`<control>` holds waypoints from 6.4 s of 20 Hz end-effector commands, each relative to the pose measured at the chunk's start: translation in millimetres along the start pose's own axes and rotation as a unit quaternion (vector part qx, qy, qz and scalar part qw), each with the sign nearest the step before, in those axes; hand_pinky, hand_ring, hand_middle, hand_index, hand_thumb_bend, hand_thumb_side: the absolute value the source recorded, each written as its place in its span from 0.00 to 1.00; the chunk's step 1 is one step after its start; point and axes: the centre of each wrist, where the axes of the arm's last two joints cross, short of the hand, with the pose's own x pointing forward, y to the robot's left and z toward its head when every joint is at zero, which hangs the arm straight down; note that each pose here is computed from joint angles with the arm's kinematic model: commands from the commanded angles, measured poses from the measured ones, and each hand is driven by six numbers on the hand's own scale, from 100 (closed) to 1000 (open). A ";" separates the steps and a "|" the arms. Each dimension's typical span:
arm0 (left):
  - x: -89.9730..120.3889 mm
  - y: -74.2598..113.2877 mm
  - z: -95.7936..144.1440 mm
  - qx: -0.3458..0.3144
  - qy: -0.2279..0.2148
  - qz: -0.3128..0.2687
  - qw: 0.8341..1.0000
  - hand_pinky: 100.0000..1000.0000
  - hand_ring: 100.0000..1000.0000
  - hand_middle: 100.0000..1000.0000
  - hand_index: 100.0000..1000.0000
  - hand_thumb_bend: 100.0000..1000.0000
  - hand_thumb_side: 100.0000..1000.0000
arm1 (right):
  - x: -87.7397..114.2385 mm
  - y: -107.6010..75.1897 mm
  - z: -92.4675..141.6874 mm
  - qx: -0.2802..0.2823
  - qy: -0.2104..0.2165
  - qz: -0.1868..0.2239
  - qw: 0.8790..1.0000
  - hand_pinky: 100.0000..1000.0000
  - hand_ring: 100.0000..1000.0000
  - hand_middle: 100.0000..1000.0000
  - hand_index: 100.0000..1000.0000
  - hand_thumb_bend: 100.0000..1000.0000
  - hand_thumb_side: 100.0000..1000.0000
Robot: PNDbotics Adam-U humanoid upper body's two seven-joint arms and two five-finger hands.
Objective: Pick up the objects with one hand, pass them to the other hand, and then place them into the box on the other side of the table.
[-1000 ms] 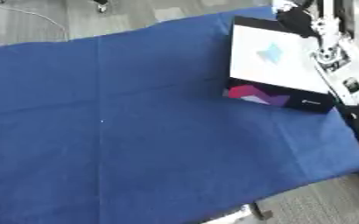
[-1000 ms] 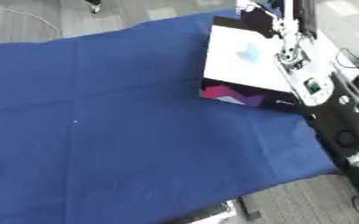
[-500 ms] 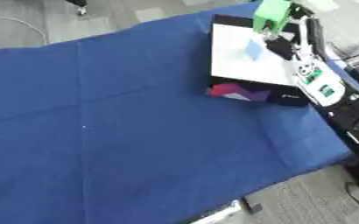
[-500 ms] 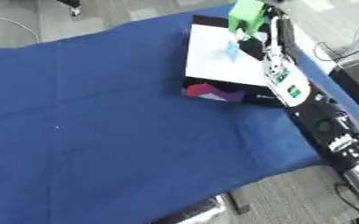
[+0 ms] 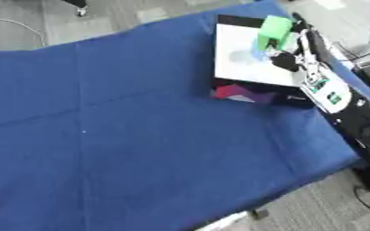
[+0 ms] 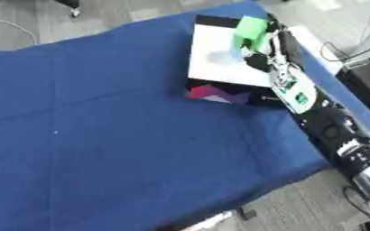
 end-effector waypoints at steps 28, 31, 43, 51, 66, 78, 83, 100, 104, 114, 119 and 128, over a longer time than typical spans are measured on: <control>-3.2 10.4 -0.4 0.012 0.000 -0.019 1.000 0.60 0.48 0.46 0.70 0.98 0.56 | 119.6 -63.6 19.2 0.162 -0.113 0.249 0.948 1.00 1.00 0.97 1.00 0.00 0.18; -3.1 10.3 -0.4 0.012 0.000 -0.019 1.000 0.60 0.48 0.46 0.70 0.98 0.56 | 116.4 -59.9 19.2 0.184 -0.101 0.251 0.945 1.00 1.00 0.97 1.00 0.00 0.19; -3.1 10.3 -0.5 0.011 -0.001 -0.018 1.000 0.61 0.48 0.46 0.70 0.99 0.56 | 101.6 -49.4 16.4 0.213 -0.065 0.242 0.944 1.00 1.00 0.97 1.00 0.00 0.17; -3.5 10.2 -0.2 0.009 -0.001 -0.017 1.000 0.62 0.48 0.46 0.70 0.98 0.56 | 104.0 -52.7 16.7 0.165 -0.040 0.208 0.963 0.76 1.00 0.91 1.00 0.00 1.00; -3.7 10.5 -0.3 0.007 -0.002 -0.015 1.000 0.62 0.48 0.47 0.70 0.97 0.56 | 105.5 -50.7 18.7 0.128 -0.035 0.147 0.980 0.72 1.00 0.90 1.00 0.00 1.00; -9.1 13.3 1.6 0.010 0.011 -0.028 0.999 0.62 0.47 0.46 0.70 0.96 0.56 | 144.8 -63.5 27.2 0.082 -0.134 0.126 0.980 0.64 0.97 0.89 1.00 0.00 0.74; -21.4 20.8 4.4 0.020 0.042 -0.069 0.997 0.61 0.46 0.45 0.70 0.96 0.55 | 193.6 -71.5 41.3 0.018 -0.275 0.083 0.958 0.59 0.94 0.87 1.00 0.00 0.56; -43.5 65.0 -34.2 0.062 0.140 -0.322 0.934 0.62 0.47 0.47 0.74 1.00 0.45 | 266.2 -21.3 74.5 -0.004 -0.458 0.020 0.889 0.66 0.89 0.85 0.98 0.00 0.20; -55.7 96.4 -48.8 0.073 0.194 -0.384 0.900 0.64 0.50 0.51 0.77 1.00 0.39 | 267.1 -20.2 75.4 -0.023 -0.448 0.031 0.893 0.65 0.88 0.84 0.97 0.00 0.22; -80.3 176.5 -80.0 0.053 0.316 -0.497 0.807 0.70 0.58 0.63 0.82 1.00 0.35 | 268.3 -18.6 76.5 -0.056 -0.438 0.033 0.897 0.65 0.87 0.82 0.97 0.00 0.23; -96.6 206.7 -82.0 0.038 0.379 -0.491 0.784 0.70 0.59 0.63 0.81 1.00 0.33 | 270.4 -18.5 76.8 -0.060 -0.438 0.027 0.896 0.65 0.88 0.82 0.97 0.00 0.23; -113.2 225.5 -76.9 0.064 0.409 -0.460 0.786 0.69 0.59 0.64 0.81 1.00 0.36 | 277.5 -19.1 77.4 -0.065 -0.445 0.015 0.893 0.64 0.88 0.81 0.97 0.00 0.22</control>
